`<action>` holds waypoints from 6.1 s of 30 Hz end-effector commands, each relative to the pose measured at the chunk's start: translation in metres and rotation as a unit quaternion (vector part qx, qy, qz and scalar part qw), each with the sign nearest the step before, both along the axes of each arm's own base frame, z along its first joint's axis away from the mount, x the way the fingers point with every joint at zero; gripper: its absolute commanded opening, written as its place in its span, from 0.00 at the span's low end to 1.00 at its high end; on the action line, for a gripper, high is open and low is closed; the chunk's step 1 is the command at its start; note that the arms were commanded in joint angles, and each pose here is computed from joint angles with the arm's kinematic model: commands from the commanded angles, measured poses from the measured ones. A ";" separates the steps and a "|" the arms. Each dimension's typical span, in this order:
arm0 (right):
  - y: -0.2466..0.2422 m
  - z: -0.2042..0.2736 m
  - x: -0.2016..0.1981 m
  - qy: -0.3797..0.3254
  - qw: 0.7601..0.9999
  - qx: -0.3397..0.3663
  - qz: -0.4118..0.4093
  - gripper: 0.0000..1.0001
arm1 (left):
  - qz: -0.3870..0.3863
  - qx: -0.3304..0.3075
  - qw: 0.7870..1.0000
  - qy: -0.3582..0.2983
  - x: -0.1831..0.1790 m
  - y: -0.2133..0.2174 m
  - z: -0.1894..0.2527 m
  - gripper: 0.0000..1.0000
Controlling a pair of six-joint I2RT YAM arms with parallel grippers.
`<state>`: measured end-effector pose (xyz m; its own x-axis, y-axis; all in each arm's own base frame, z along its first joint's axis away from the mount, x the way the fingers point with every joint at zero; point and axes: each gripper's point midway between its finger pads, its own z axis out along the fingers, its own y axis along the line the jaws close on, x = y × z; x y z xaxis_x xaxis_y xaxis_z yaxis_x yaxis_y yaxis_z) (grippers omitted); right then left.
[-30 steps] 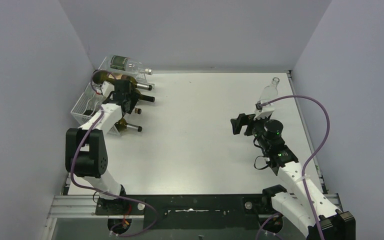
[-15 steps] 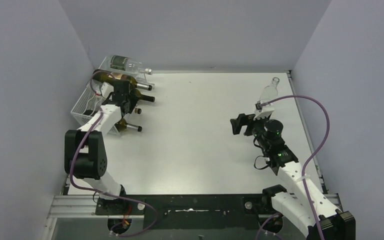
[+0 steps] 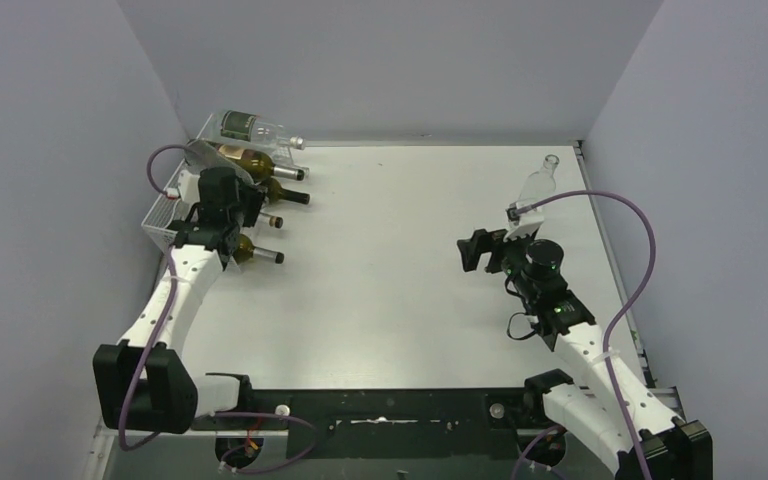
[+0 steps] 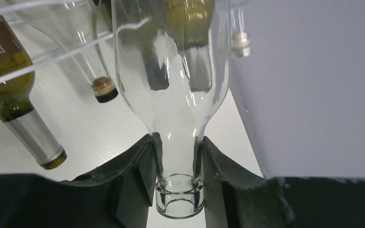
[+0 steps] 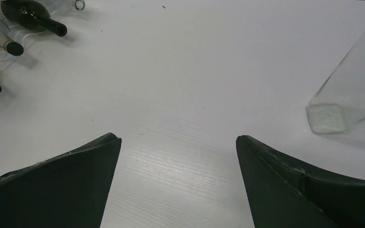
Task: Take the wine bottle off the wine rack
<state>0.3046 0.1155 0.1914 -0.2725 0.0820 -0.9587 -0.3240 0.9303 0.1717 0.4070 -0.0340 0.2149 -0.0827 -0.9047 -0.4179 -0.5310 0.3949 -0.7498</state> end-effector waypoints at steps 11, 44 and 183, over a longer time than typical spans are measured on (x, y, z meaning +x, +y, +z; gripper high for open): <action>0.060 0.013 -0.014 -0.102 0.986 -0.032 0.130 0.98 | -0.228 -0.019 0.965 -0.128 -0.086 -0.070 0.086 0.00; 0.210 -0.025 -0.073 -0.312 0.758 -0.292 0.493 0.98 | -0.601 -0.208 0.767 0.084 -0.237 -0.223 -0.042 0.00; -0.070 -0.048 0.059 -0.061 0.986 -0.062 -0.142 0.98 | -0.452 0.065 0.877 -0.151 -0.182 -0.151 0.079 0.80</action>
<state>0.3927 0.0485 0.1553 -0.0829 0.0185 -0.9964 -0.0591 0.9980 0.0235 0.2145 -0.1865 0.2952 -0.6496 -0.4540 -0.6098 0.2416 0.6372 -0.7318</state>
